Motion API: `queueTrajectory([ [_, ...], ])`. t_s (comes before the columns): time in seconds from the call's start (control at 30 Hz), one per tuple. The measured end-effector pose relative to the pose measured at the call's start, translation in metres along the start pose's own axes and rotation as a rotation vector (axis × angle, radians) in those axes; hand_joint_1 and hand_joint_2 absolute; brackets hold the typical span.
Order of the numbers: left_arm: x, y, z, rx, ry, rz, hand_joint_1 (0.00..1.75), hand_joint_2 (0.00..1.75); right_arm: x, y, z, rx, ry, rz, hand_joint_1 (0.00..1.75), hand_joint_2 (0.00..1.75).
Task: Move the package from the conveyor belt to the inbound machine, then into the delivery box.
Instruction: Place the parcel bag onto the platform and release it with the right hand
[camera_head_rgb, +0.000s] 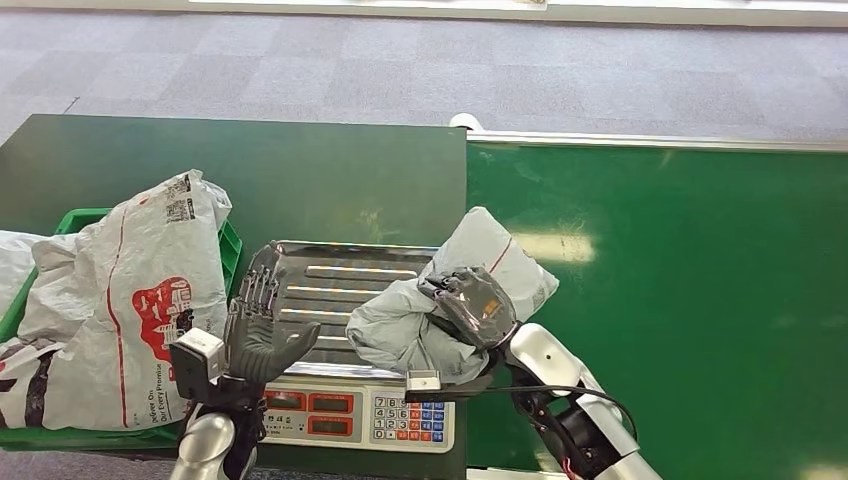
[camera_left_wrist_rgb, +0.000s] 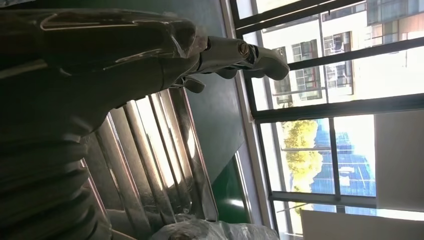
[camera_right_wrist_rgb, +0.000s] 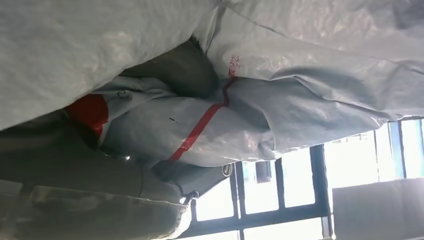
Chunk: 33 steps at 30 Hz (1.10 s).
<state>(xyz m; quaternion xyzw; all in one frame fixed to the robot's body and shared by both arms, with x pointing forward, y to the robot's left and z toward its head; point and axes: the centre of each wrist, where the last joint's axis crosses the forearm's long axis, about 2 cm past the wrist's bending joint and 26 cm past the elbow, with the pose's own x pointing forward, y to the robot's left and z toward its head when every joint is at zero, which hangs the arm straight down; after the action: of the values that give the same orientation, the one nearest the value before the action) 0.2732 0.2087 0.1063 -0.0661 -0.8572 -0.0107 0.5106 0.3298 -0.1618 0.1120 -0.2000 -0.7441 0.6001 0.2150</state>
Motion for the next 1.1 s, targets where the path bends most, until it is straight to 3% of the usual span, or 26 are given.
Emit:
queueTrajectory([
  [0.17,-0.001,-0.001,0.001,-0.015,0.004,0.001,0.00,1.75,0.010,0.000,-0.009,0.024,-0.082,0.037,1.75,1.75],
  [0.5,-0.005,-0.006,0.000,-0.041,0.018,0.011,0.00,1.75,0.059,-0.012,-0.029,-0.035,-0.335,0.076,1.75,1.75],
  [0.73,-0.007,-0.009,-0.002,-0.062,0.024,0.019,0.00,1.75,0.078,-0.020,-0.030,-0.077,-0.422,0.078,1.71,1.75],
  [0.8,-0.008,-0.010,-0.003,-0.067,0.025,0.021,0.00,1.75,0.079,-0.020,-0.029,-0.071,-0.424,0.077,1.23,1.75],
  [0.87,-0.008,-0.011,-0.003,-0.069,0.026,0.022,0.00,1.75,0.080,-0.018,-0.029,-0.058,-0.417,0.073,0.40,1.75],
  [0.93,-0.008,-0.011,-0.003,-0.069,0.027,0.022,0.00,1.75,0.080,-0.016,-0.028,-0.042,-0.406,0.067,0.01,1.75],
  [1.1,-0.008,-0.010,-0.003,-0.068,0.029,0.021,0.00,1.75,0.076,-0.010,-0.026,-0.001,-0.363,0.037,0.00,1.75],
])
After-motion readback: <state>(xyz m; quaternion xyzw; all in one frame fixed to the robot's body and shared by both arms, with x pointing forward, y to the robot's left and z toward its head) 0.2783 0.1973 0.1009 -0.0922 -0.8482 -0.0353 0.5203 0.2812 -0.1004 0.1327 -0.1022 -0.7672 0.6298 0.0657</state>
